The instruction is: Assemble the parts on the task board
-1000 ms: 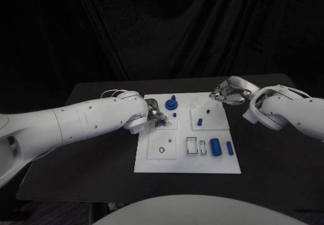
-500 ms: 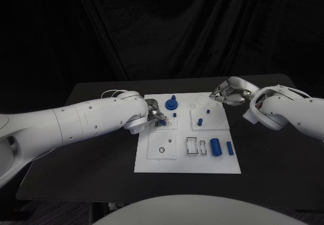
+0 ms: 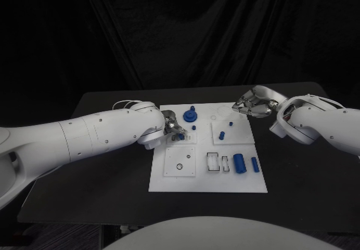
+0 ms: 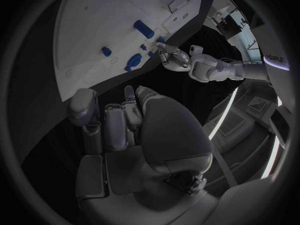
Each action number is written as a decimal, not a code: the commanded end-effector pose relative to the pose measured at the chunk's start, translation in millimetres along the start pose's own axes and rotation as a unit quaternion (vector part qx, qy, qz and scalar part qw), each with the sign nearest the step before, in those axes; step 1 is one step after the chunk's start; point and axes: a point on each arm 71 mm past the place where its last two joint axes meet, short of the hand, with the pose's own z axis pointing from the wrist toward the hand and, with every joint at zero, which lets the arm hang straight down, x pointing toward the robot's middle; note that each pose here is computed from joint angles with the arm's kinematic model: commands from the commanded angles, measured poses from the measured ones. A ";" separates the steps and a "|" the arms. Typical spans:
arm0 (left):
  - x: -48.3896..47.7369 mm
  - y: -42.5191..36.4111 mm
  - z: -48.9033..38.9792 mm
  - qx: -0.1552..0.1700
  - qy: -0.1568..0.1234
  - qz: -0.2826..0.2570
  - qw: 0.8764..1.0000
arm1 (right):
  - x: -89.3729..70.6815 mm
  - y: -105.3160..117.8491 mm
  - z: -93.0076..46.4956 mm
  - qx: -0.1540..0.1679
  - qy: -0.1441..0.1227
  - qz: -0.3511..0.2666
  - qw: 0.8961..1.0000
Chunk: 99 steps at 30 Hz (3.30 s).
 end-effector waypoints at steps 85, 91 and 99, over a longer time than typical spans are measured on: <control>-1.6 13.7 -10.1 0.056 -0.044 -0.033 0.997 | 5.1 -5.9 -0.2 0.034 0.035 0.004 0.999; -13.4 11.6 -17.1 0.046 -0.042 -0.024 0.998 | 4.8 -6.7 -0.4 0.035 0.035 0.004 0.999; -24.4 12.3 -15.3 0.007 0.008 0.019 1.000 | 5.2 -6.3 -0.2 0.035 0.036 0.004 0.999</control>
